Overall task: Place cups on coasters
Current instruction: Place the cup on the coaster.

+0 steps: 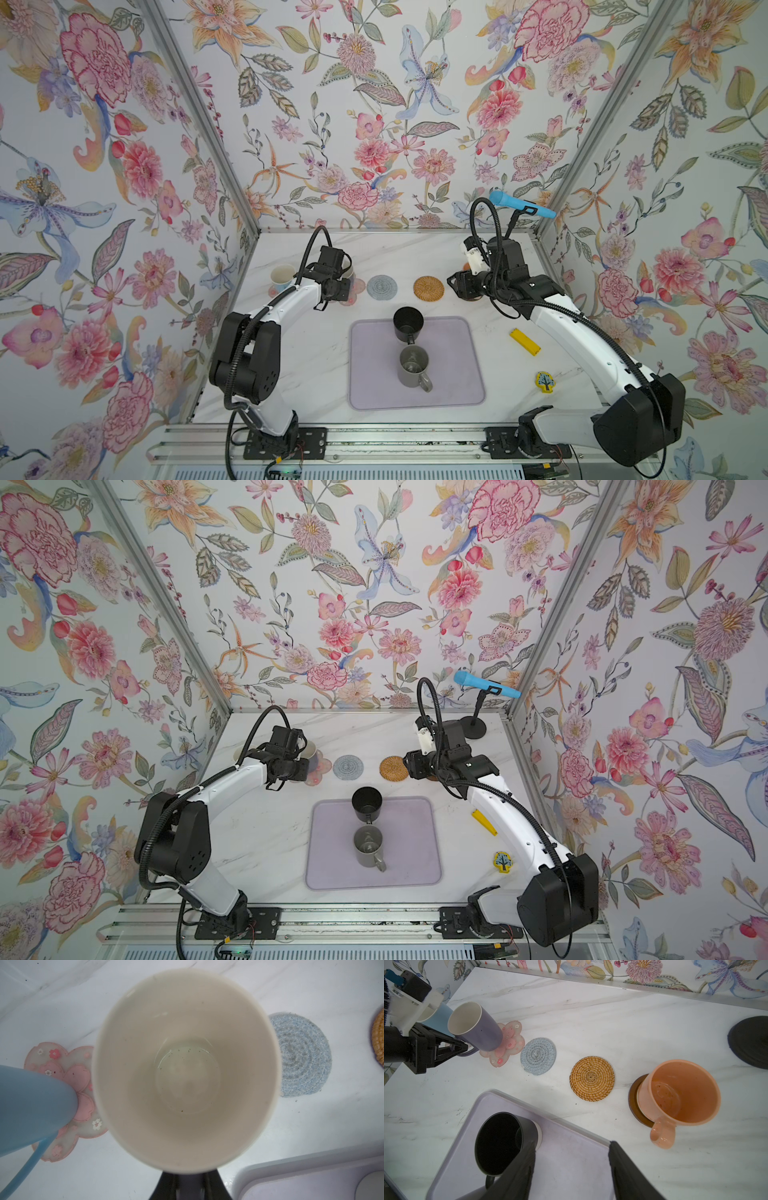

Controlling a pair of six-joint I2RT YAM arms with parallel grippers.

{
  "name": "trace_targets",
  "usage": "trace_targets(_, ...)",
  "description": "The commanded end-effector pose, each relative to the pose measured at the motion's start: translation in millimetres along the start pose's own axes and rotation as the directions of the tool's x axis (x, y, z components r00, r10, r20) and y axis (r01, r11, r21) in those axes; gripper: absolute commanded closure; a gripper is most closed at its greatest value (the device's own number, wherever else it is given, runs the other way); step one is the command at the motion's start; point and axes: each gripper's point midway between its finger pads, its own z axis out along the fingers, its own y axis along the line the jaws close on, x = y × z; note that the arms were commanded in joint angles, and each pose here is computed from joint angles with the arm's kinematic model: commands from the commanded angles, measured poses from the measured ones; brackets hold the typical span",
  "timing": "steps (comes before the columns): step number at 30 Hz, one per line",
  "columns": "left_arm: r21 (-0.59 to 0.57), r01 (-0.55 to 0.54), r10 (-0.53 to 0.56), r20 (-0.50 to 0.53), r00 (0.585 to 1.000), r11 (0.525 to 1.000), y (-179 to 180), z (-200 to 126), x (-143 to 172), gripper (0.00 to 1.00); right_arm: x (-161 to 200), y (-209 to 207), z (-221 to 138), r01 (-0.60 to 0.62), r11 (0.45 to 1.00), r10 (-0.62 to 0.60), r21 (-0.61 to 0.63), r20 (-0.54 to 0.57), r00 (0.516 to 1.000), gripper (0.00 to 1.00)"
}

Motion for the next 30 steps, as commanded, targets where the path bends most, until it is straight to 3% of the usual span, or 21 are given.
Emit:
trace_targets(1, -0.018, 0.048, -0.046, 0.095, 0.994, 0.999, 7.0, -2.4, -29.3, 1.0, 4.5, -2.4, -4.4, -0.007, 1.0, 0.007, 0.013, -0.004, 1.0, 0.41)
trace_targets(30, -0.019, 0.133, -0.13, 0.113, 0.985, 0.991, 8.0, 18.2, -26.7, 1.0, 7.2, -2.5, -2.8, -0.01, 1.0, 0.01, 0.013, -0.011, 1.0, 0.41)
